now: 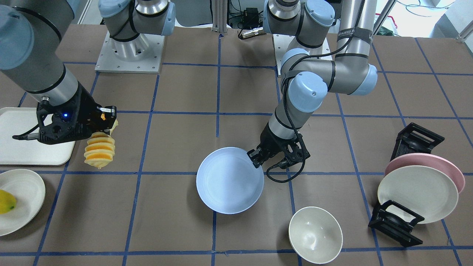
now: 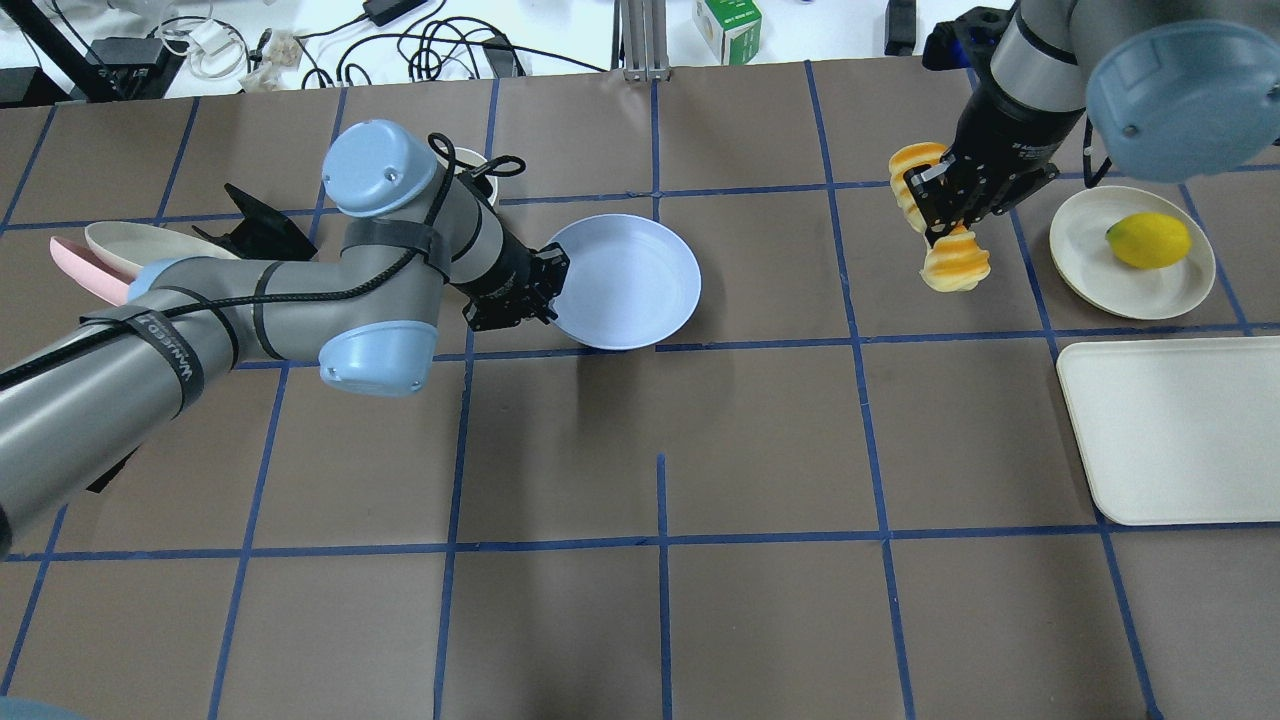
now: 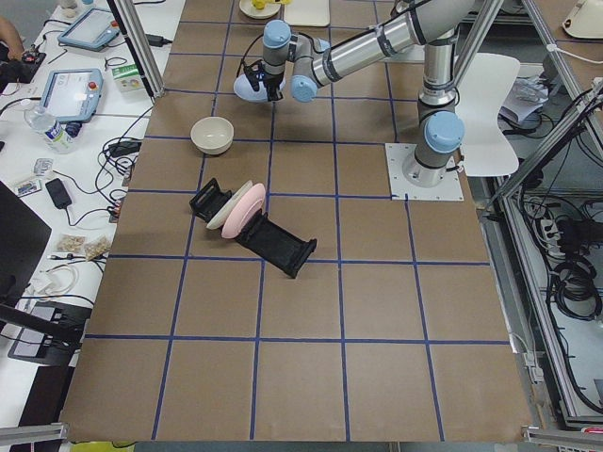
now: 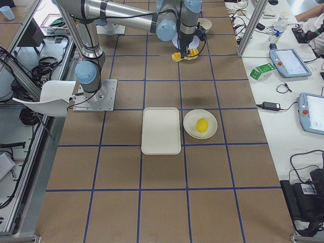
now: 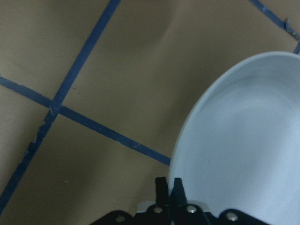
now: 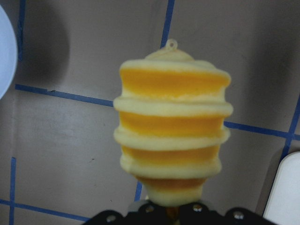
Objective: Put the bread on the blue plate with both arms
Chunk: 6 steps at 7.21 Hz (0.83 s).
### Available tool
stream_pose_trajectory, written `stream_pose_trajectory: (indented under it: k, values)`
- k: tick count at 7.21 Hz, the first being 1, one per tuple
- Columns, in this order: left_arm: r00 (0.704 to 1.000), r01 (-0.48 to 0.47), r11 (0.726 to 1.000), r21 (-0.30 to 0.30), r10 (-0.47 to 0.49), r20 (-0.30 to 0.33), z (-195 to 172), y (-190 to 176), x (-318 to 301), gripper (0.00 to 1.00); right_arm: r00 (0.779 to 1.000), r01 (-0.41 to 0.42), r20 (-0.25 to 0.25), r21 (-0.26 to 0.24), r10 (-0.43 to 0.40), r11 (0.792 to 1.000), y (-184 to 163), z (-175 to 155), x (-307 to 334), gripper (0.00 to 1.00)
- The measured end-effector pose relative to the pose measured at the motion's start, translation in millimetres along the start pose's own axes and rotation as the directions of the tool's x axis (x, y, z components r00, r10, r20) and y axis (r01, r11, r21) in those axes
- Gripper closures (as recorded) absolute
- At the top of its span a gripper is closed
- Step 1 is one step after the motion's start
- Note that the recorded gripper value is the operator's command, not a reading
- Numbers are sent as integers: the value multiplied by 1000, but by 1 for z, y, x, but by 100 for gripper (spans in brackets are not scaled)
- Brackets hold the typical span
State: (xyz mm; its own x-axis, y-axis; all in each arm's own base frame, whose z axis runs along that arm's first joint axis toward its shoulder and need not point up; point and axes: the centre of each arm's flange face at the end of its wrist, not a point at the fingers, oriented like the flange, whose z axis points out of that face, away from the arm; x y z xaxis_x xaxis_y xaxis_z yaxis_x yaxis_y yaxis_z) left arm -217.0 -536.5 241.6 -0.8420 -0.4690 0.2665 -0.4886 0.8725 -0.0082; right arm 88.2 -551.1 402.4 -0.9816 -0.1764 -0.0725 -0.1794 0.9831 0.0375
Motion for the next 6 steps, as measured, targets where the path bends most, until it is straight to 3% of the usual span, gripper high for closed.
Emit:
stream_pose_trajectory:
  k: [1, 2, 4, 6]
  values:
    - [1000, -11, 1000, 2, 11, -4, 15, 3, 2, 32, 1000, -9, 5, -8, 9, 1000, 1, 5, -2, 100]
    - [1000, -17, 1000, 8, 17, -8, 22, 3, 3, 0, 1000, -14, 8, -16, 14, 1000, 3, 9, -2, 100]
    - [998, -57, 998, 39, 57, -17, 18, -3, 8, 0, 999, -29, 36, -30, 30, 999, 8, 19, -9, 100]
    - [993, -113, 989, 100, 117, -35, -21, -33, 13, 0, 997, -40, 64, -7, 40, 999, 2, 30, -50, 100]
